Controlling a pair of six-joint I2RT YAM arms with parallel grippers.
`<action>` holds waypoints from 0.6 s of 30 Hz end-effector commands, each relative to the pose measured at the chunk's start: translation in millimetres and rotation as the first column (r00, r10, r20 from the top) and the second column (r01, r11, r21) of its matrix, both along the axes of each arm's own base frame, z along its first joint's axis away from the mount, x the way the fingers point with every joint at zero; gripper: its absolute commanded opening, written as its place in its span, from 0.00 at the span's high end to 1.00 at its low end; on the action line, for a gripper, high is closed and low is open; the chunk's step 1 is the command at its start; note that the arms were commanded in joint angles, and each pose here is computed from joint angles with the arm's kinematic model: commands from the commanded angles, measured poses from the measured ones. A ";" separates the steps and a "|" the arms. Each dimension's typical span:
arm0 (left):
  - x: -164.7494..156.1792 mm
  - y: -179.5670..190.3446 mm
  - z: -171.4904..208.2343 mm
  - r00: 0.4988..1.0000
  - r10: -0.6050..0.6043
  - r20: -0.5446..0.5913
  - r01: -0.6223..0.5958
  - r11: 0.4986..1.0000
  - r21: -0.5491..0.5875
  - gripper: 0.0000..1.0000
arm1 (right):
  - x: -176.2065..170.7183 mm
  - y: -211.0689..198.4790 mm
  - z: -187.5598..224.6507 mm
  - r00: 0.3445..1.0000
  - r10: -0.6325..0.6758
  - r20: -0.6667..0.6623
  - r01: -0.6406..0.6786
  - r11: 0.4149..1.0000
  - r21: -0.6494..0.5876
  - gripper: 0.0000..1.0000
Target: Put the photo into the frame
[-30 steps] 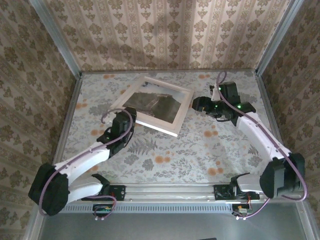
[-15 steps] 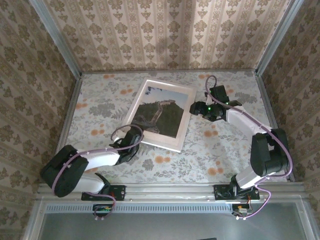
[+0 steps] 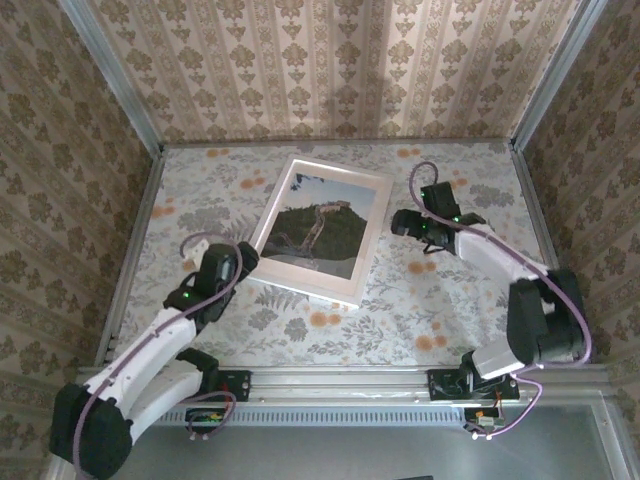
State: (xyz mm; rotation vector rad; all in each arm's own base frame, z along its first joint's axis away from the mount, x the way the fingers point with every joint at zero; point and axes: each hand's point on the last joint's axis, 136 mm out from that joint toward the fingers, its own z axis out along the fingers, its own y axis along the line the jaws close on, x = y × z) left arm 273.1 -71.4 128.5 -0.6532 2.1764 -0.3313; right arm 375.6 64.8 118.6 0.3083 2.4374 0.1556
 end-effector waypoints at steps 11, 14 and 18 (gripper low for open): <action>62.6 81.6 35.3 0.986 -0.066 0.153 -0.063 0.703 0.708 0.00 | 3.7 -93.1 7.9 0.941 -0.134 0.311 0.266 0.859 -0.437 0.00; 60.0 96.8 25.2 0.985 -0.046 0.166 -0.078 0.742 0.666 0.00 | 4.7 -93.8 -5.5 0.942 -0.130 0.309 0.263 0.858 -0.440 0.00; 59.7 106.4 20.2 0.974 -0.054 0.221 -0.101 0.768 0.633 0.00 | 9.7 -89.9 -3.9 0.931 -0.084 0.356 0.241 0.872 -0.425 0.00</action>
